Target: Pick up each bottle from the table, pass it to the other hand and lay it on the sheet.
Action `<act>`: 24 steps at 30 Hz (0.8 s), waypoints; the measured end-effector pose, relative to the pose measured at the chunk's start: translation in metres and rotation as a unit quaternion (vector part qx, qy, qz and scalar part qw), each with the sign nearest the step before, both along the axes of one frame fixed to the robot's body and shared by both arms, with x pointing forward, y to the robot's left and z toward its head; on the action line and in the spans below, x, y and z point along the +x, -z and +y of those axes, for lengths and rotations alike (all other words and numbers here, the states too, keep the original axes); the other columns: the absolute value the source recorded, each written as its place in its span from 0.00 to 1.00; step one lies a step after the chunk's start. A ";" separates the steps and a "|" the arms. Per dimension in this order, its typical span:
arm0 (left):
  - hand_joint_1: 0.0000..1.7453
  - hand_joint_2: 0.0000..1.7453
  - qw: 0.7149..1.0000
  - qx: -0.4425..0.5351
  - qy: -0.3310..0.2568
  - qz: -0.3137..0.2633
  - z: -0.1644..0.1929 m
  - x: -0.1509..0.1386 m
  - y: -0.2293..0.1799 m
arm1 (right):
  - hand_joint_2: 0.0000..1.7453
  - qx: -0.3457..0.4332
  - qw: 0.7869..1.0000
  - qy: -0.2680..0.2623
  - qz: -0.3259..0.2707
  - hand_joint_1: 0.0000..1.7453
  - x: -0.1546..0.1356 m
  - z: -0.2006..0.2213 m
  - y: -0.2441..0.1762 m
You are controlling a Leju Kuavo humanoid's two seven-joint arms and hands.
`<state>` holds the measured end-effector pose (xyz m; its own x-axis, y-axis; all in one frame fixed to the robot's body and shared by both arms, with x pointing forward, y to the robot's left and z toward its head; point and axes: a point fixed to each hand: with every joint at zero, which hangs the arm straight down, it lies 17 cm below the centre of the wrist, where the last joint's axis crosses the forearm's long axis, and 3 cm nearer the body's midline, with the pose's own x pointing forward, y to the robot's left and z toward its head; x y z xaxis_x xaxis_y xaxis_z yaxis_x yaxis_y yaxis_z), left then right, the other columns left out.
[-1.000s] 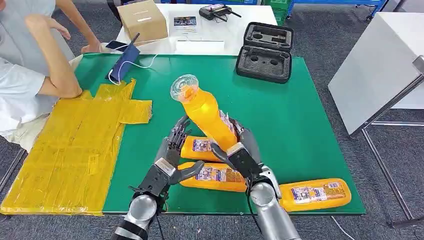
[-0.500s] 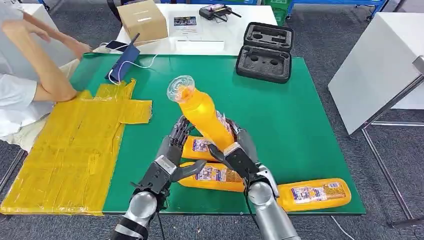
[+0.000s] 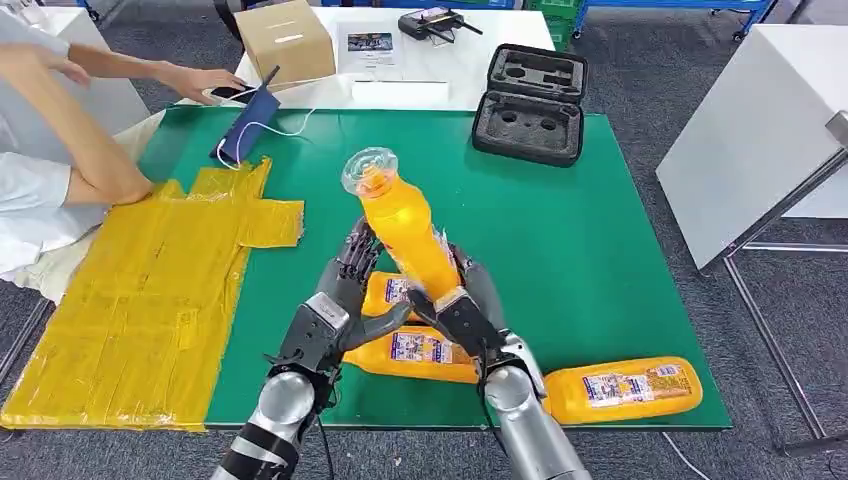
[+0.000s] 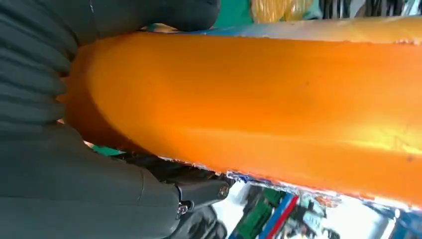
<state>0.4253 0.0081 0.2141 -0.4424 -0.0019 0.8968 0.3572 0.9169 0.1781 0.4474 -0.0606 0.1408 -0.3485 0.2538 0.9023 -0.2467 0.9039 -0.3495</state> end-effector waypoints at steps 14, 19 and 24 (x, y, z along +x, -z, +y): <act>0.00 1.00 1.000 -0.004 -0.011 0.006 0.009 0.010 0.003 | 1.00 -0.011 0.998 -0.054 -0.003 0.98 -0.022 0.036 0.005; 0.00 1.00 1.000 -0.004 -0.013 0.009 0.011 0.011 0.005 | 1.00 -0.015 0.998 -0.059 -0.006 0.97 -0.024 0.039 0.005; 0.00 1.00 1.000 -0.003 -0.026 0.010 0.016 0.014 0.008 | 1.00 -0.025 0.997 -0.068 -0.014 0.98 -0.032 0.048 0.004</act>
<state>0.4394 0.0240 0.2061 -0.4234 -0.0189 0.9057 0.3123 0.9355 0.1655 0.4157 -0.0129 0.1366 -0.4077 0.2463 0.8793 -0.3560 0.8439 -0.4015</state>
